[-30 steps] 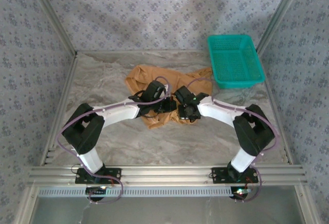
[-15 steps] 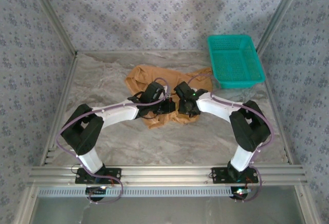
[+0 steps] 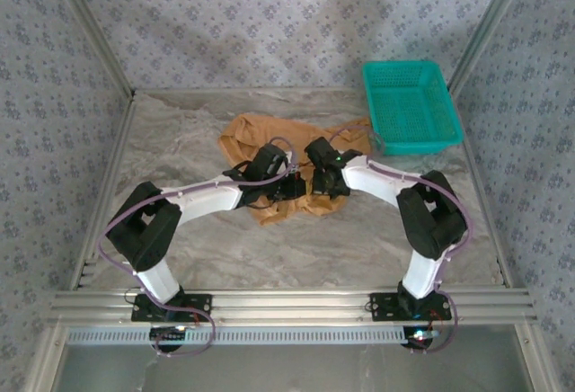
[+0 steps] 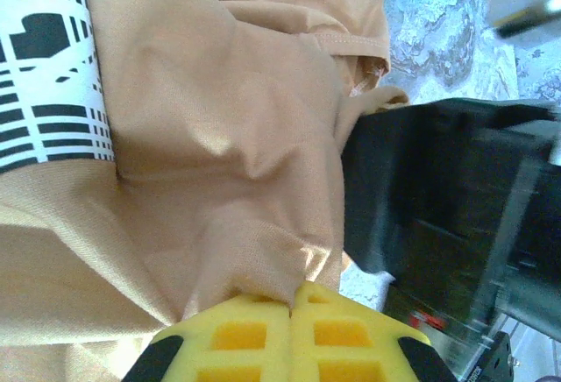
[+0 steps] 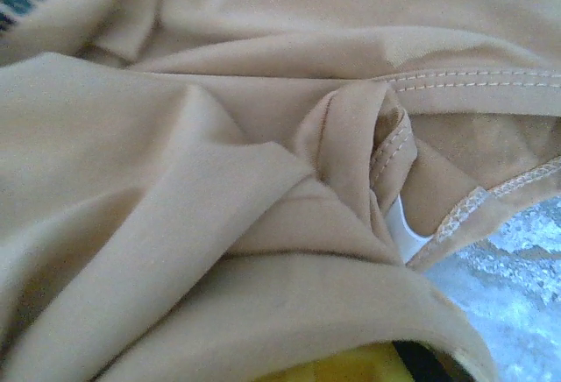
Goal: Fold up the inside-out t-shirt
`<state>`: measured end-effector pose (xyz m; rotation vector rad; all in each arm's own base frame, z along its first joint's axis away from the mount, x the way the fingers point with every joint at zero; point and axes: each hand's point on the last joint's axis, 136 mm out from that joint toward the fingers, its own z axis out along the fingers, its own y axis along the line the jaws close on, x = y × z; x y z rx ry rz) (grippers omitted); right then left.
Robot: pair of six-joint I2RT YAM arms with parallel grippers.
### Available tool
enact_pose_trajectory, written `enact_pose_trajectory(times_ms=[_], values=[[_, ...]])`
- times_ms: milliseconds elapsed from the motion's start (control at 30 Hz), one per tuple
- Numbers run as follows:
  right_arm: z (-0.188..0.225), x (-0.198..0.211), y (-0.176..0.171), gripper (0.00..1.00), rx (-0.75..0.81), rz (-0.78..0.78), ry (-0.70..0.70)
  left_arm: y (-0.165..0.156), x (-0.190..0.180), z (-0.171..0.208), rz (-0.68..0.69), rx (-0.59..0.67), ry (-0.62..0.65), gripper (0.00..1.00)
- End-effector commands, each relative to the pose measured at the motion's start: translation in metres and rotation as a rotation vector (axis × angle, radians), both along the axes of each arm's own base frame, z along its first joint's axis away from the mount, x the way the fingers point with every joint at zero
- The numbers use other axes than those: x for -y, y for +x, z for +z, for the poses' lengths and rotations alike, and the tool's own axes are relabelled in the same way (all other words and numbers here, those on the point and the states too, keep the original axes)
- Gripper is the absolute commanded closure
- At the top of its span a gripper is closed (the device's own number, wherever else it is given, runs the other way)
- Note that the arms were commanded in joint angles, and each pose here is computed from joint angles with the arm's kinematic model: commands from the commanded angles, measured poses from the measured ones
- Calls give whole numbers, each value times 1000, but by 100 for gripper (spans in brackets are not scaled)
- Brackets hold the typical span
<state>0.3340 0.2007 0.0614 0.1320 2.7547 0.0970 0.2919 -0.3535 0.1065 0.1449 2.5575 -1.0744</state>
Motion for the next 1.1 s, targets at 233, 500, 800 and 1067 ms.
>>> enact_pose_trajectory(times_ms=[233,500,800,1067], values=[[142,-34,-22,100,223,273,316,50,-12,4,43,6,-11,100],[200,-18,-34,100,561,331,552,60,-12,21,60,22,-46,100],[82,16,-31,100,283,189,439,50,-36,37,104,68,-13,40],[122,-11,-11,100,308,331,445,48,-102,-24,219,-45,50,42]])
